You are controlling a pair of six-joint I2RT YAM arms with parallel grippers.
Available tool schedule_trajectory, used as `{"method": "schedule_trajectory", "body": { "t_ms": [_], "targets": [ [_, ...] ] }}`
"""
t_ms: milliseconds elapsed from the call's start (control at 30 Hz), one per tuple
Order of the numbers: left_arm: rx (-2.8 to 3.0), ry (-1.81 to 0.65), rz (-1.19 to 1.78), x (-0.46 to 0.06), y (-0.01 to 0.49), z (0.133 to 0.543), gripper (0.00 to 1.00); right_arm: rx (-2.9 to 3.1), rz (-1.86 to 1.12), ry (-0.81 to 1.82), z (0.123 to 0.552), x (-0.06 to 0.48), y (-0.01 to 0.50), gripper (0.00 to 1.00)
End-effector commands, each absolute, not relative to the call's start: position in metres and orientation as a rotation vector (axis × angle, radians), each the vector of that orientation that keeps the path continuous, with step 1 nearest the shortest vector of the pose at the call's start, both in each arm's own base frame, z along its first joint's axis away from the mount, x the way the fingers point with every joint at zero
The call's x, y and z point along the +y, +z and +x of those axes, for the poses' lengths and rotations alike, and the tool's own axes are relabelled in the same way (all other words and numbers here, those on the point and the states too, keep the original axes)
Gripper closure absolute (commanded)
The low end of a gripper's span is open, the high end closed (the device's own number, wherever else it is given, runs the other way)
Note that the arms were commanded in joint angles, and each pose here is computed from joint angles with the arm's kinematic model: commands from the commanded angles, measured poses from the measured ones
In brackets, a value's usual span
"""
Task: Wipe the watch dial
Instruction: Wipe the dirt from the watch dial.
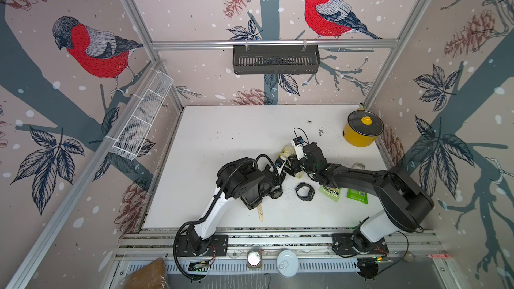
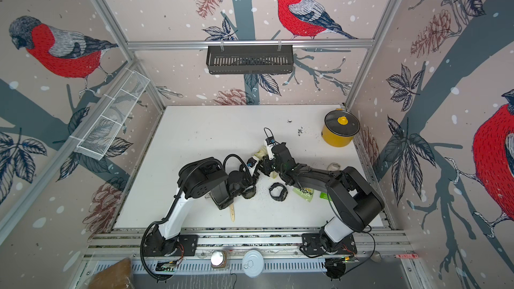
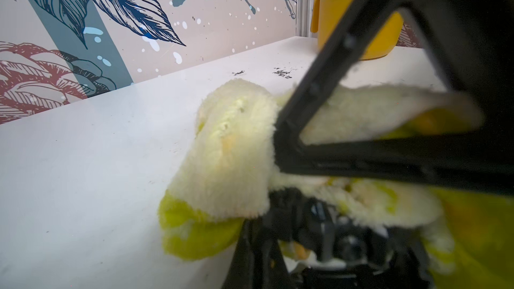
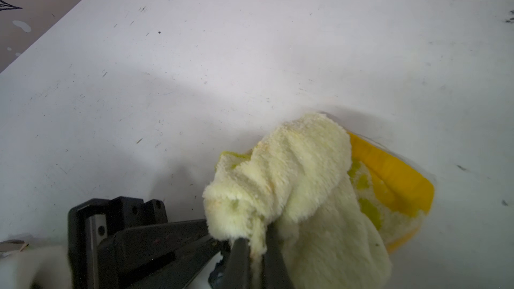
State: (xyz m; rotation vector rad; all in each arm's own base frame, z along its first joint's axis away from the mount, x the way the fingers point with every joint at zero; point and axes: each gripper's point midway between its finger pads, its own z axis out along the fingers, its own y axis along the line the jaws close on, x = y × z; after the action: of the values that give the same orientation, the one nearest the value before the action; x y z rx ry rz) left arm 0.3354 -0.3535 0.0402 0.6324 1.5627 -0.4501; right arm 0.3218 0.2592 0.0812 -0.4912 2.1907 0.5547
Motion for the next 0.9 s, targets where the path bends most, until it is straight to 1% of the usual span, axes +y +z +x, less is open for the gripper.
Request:
{"method": "schedule_trajectory", "body": {
  "t_ms": [0, 133, 200, 300, 567, 700, 867],
  "targets": [
    [1.593, -0.396, 0.555, -0.352, 0.04, 0.344, 1.0, 2.323, -0.522, 0.583, 0.287, 0.249, 0.053, 0.98],
    [1.621, -0.37, 0.532, -0.351, 0.033, 0.347, 1.0, 2.323, -0.529, 0.579, 0.272, 0.241, 0.049, 0.98],
    [1.644, -0.373, 0.46, -0.344, 0.026, 0.35, 1.0, 2.328, -0.527, 0.569, 0.268, 0.237, 0.045, 0.98],
    [1.582, -0.405, 0.446, -0.34, 0.033, 0.343, 1.0, 2.351, -0.518, 0.54, 0.264, 0.228, 0.039, 0.98],
    [1.57, -0.413, 0.458, -0.34, 0.032, 0.34, 1.0, 2.37, -0.432, 0.533, 0.269, 0.199, 0.047, 0.98],
    [1.538, -0.424, 0.481, -0.341, 0.034, 0.336, 1.0, 2.31, -0.402, 0.542, 0.277, 0.195, 0.072, 0.98],
    [1.537, -0.423, 0.493, -0.341, 0.033, 0.335, 1.0, 2.14, -0.331, 0.563, 0.309, 0.198, 0.137, 0.98]
  ]
}}
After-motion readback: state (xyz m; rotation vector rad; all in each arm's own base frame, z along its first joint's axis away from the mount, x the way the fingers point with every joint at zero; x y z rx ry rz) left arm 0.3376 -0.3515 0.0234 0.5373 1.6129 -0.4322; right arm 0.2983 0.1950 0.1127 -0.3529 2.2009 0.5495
